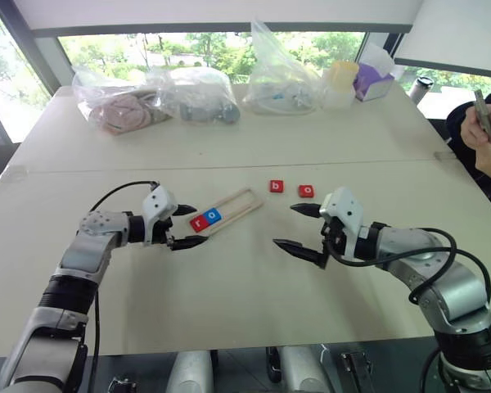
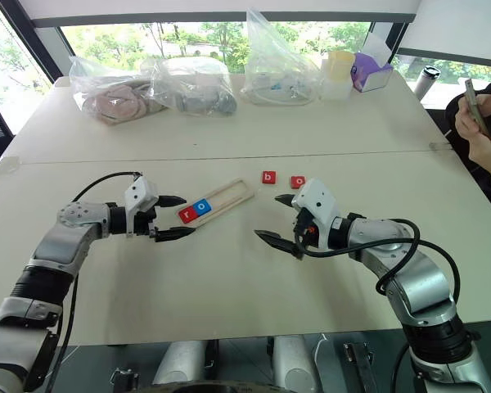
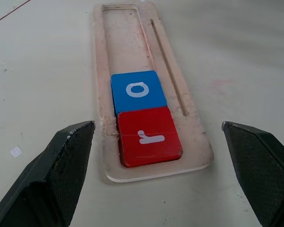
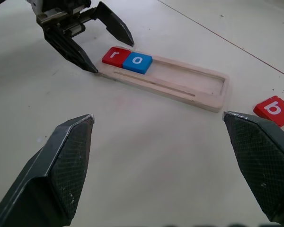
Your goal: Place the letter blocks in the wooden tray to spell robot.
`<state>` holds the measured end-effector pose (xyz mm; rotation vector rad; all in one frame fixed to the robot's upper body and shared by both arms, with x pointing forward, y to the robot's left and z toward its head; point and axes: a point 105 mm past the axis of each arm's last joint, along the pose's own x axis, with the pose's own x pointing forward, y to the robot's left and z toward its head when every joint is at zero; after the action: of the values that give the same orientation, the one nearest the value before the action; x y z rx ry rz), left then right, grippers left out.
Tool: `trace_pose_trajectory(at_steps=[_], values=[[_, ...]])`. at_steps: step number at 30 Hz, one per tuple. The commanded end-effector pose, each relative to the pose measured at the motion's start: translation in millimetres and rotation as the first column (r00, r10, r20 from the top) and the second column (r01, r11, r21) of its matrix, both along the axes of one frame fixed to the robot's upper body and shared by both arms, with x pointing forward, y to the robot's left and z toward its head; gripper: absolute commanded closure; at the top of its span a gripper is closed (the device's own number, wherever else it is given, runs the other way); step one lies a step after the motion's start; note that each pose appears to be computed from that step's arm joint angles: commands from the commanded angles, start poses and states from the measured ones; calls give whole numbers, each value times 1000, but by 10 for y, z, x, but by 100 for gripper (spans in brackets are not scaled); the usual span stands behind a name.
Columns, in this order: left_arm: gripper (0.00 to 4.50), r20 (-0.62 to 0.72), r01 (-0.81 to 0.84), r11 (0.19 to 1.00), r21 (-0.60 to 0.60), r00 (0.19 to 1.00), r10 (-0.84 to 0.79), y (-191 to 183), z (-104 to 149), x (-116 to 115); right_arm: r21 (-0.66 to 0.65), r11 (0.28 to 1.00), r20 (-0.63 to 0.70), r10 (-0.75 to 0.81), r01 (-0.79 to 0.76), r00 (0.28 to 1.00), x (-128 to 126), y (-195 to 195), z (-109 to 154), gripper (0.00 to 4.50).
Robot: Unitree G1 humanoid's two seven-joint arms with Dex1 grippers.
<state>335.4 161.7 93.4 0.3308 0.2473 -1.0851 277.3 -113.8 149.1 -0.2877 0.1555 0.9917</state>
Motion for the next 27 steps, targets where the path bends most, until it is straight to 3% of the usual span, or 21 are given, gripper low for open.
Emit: trace_pose_trajectory(at_steps=[1, 20, 25, 27], values=[[0, 43, -14, 1000, 21, 999, 14, -1, -14, 23, -10, 1000, 46, 11, -10, 999, -31, 12, 81, 3], [0, -19, -80, 994, 80, 996, 82, 140, -440, -27, -24, 999, 58, 24, -23, 998, -59, 80, 84, 3], [138, -29, -65, 995, 76, 997, 68, 102, -460, -51, -25, 1000, 59, 20, -19, 998, -59, 82, 85, 0], [137, -30, -49, 996, 80, 998, 52, 81, -459, -68, -25, 1000, 58, 18, -17, 998, -62, 80, 84, 0]])
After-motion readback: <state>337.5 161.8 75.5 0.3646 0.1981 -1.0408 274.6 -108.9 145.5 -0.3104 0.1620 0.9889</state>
